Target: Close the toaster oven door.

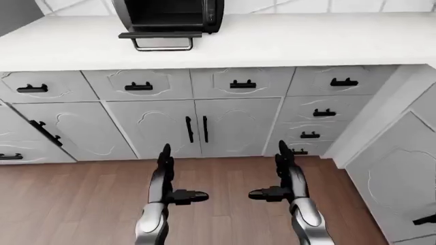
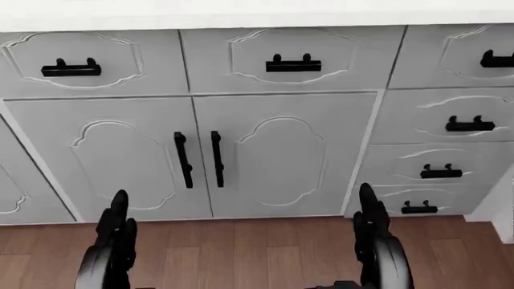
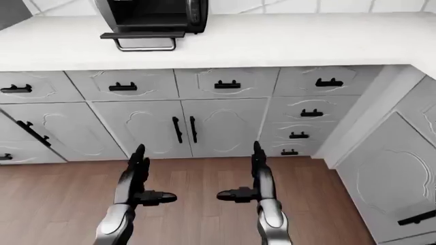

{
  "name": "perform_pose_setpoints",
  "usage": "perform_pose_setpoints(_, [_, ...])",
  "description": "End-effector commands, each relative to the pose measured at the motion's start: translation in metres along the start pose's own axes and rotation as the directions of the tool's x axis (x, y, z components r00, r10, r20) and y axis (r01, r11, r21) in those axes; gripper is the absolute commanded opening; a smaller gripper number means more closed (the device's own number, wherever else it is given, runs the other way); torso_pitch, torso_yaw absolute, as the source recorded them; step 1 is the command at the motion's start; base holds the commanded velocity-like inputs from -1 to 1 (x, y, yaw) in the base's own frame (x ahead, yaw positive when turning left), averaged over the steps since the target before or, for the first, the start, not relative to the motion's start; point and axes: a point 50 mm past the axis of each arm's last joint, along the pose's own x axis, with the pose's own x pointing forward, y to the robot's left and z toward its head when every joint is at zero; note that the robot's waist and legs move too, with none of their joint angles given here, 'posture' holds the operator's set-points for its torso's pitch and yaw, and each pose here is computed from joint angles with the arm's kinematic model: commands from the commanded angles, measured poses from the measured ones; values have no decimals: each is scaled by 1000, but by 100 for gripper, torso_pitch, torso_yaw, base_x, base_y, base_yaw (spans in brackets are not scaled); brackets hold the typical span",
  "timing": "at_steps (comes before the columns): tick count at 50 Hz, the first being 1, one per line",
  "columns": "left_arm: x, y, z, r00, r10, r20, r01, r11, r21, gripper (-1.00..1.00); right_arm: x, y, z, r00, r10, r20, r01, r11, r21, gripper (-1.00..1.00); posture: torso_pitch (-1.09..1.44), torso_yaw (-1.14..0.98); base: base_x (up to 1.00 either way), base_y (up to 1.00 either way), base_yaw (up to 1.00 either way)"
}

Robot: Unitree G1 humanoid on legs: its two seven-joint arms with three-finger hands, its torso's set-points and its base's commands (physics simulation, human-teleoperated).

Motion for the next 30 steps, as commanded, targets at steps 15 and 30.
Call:
perform_pose_setpoints(15, [-1, 27, 79, 974, -12, 228, 10, 1000, 10, 100, 1, -12, 97, 961, -18, 277, 5, 999, 47, 100, 0, 0, 0, 0, 0])
perform_pose_setpoints(30, [-3, 73, 119, 947, 93, 307, -95, 995, -7, 100, -1, -25, 139, 927, -32, 373, 22, 999, 31, 100, 0, 0, 0, 0, 0])
